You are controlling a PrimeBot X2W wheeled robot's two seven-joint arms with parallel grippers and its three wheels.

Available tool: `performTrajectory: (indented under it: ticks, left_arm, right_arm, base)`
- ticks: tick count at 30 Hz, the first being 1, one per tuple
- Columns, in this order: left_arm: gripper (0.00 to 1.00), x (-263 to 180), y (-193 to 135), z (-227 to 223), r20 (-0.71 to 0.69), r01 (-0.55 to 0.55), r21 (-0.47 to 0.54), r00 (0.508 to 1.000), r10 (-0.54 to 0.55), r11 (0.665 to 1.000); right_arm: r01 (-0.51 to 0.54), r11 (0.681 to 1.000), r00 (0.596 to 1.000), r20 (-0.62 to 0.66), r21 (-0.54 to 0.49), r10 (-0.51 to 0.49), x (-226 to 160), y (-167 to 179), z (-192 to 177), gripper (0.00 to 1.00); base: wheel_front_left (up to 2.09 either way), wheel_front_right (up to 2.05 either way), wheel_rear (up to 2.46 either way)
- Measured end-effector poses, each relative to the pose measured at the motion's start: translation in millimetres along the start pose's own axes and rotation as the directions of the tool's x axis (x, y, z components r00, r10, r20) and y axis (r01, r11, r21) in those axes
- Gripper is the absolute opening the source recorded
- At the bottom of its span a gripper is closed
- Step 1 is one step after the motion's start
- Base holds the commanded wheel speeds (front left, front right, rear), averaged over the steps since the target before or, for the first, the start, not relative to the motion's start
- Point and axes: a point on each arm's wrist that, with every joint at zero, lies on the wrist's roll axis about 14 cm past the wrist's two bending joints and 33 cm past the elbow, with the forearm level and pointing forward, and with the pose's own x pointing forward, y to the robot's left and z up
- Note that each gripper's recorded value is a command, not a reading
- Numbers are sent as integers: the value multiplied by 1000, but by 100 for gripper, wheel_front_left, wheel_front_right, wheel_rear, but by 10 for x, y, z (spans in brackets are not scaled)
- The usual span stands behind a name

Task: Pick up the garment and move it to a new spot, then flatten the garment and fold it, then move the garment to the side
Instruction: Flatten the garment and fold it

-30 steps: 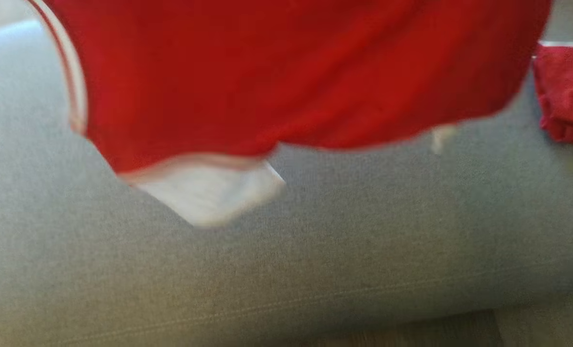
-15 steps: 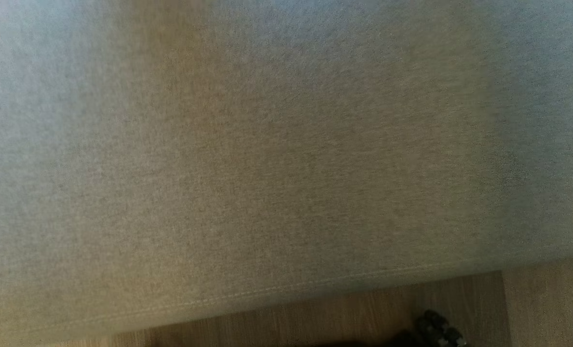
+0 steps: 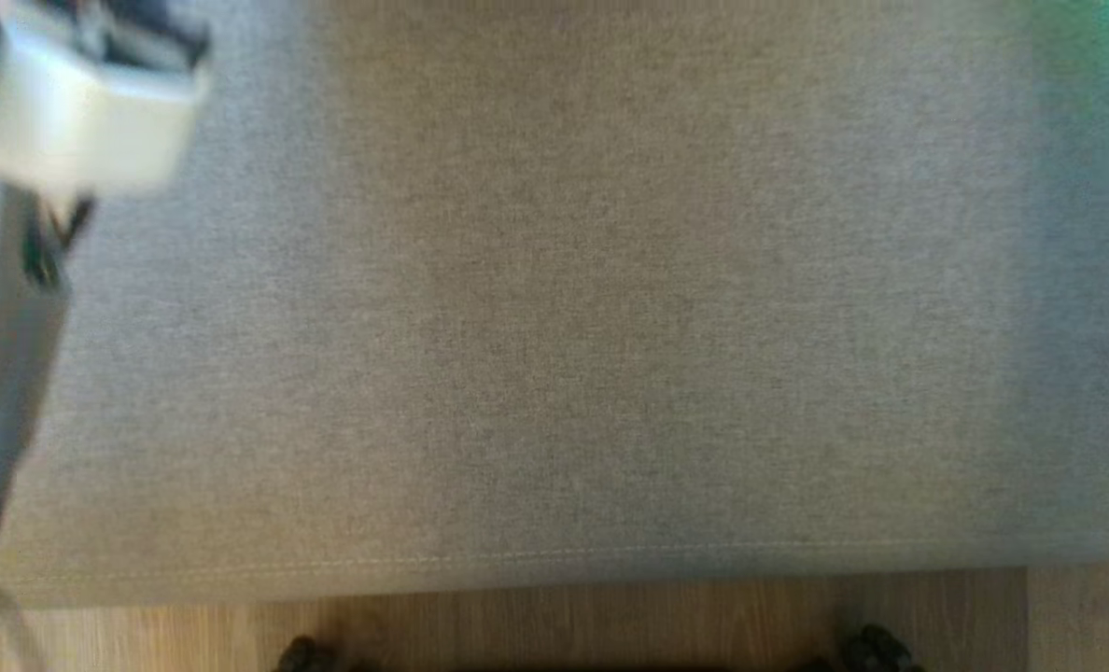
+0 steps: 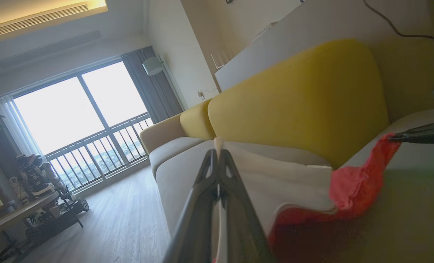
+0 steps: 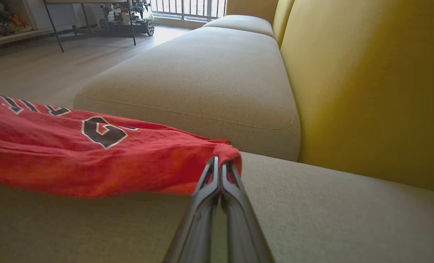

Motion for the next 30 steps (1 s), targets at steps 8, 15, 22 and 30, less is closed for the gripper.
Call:
performTrajectory:
  ticks: [8, 15, 22, 30]
  left_arm:
    - [0, -852, -245, 6, -165, 1, -63, 986, -11, 998]
    - [0, -1355, -265, 117, -249, -51, -123, 968, 19, 991]
    - [0, -1734, -347, 334, -277, -108, -186, 959, 54, 977]
    - [0, -2106, -557, 588, -299, -163, -273, 951, 77, 948]
  right_arm:
    - [24, 999, 999, -24, 31, -23, -623, -132, -6, 0]
    - [76, 995, 996, -44, 67, -73, -1345, -299, -150, 0]
    - [134, 986, 991, -15, 101, -133, -2061, -368, -77, 0]
    - [265, 957, 964, -33, 115, -263, -2875, -568, -29, 0]
  base:
    - [0, 0, 0]
    - [0, 0, 0]
    - [0, 0, 0]
    - [0, 0, 0]
